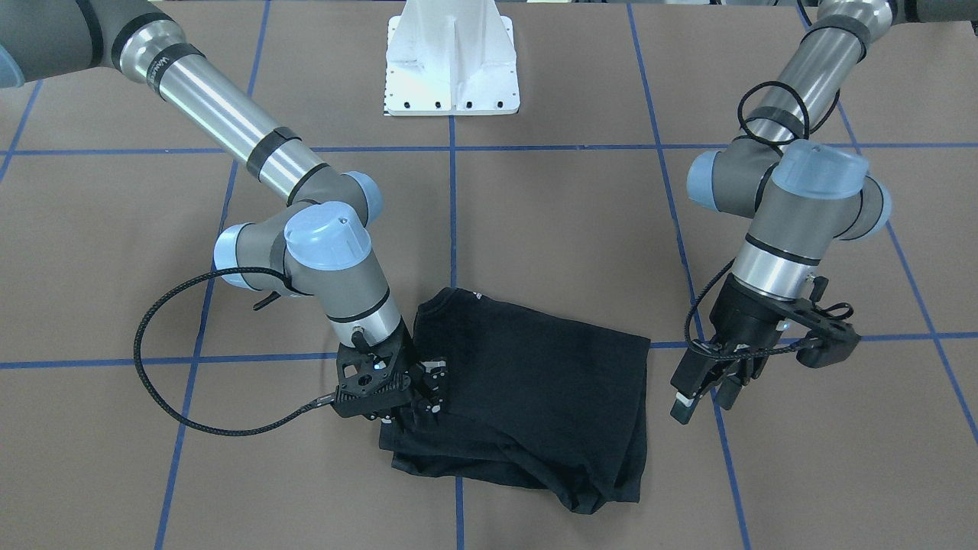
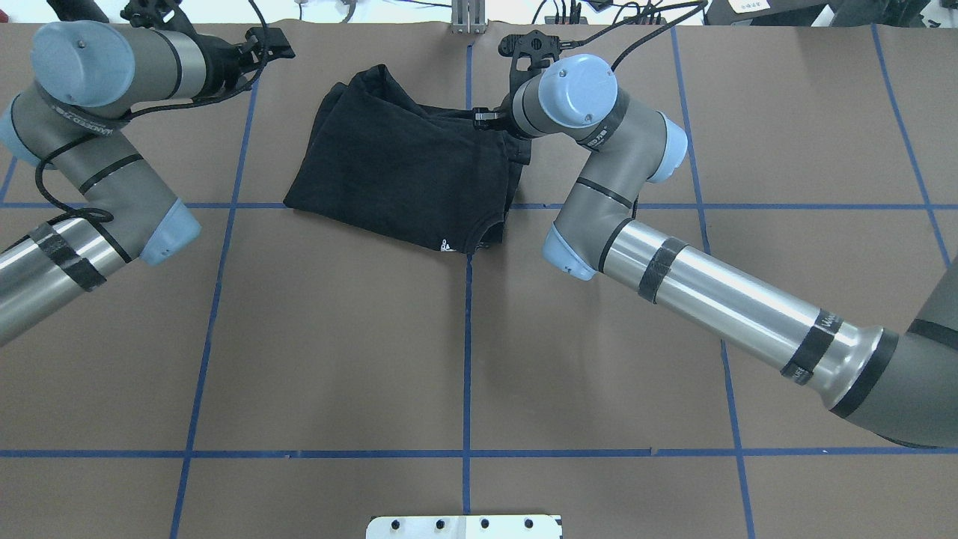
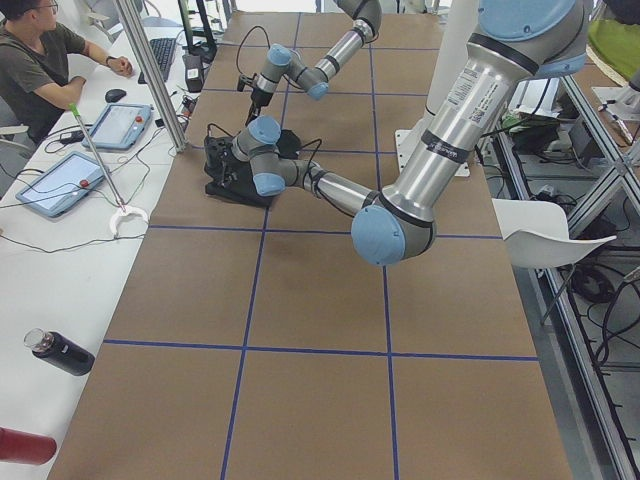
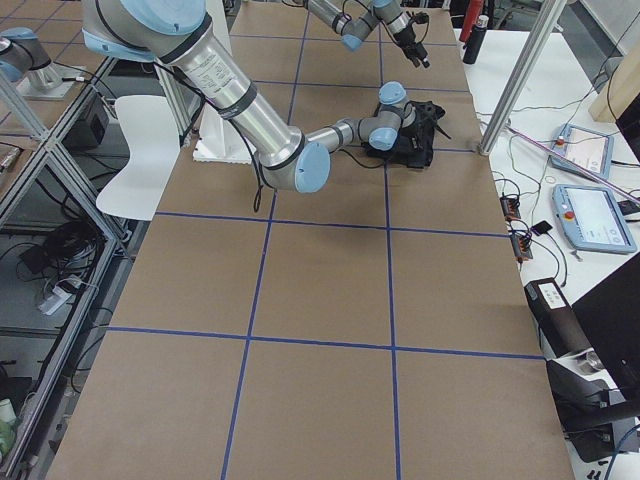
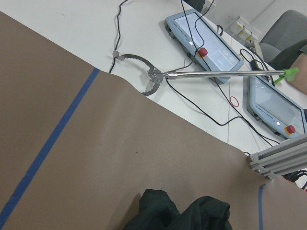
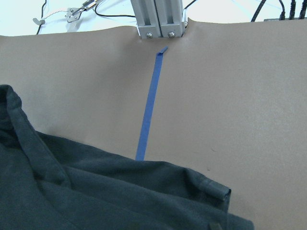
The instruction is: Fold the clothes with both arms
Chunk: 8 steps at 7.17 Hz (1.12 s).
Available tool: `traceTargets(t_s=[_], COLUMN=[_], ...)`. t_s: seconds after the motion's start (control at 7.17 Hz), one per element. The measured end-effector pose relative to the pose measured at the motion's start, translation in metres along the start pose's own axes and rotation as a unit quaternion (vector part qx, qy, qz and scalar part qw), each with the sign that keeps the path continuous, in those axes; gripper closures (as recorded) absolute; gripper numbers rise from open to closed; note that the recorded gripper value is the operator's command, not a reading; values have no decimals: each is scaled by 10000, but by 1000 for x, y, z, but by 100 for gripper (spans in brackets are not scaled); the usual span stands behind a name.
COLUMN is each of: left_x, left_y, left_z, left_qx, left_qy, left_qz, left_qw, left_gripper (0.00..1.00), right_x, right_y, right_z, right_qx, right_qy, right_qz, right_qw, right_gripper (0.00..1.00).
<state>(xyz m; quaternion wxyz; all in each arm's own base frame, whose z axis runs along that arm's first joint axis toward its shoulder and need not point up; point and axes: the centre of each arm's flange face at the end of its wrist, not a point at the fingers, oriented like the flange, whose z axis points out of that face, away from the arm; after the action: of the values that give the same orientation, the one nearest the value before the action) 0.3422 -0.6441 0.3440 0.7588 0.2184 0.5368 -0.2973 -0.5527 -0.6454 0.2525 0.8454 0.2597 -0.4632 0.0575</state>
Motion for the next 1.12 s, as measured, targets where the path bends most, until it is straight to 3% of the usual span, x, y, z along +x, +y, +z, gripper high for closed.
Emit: traceTargets(t_s=[0.28,0.56,0.84,1.12], left_x=[-28,-70,-129,-182], left_y=[1,-1,-38,-77], left_z=[-15,-48,-82,-114], left_qx=[-33,-178,-251,-162], left_qy=[-68,-165,-429,-704], left_qz=[424,1260,2171,2724], left_qw=[9991,9917,9749,9595], left_gripper=[0,0,0,0], right_x=[53,126,186,276], right_y=[-8,-9,-25,-37], right_z=[-27,-62,-93,-140], right_qx=[-221,-496,-755,-961], right_qy=[21,287,606,714], right_qz=[80,-81,91,463], right_qw=[9997,9983,9953,9917], right_gripper=[0,0,0,0])
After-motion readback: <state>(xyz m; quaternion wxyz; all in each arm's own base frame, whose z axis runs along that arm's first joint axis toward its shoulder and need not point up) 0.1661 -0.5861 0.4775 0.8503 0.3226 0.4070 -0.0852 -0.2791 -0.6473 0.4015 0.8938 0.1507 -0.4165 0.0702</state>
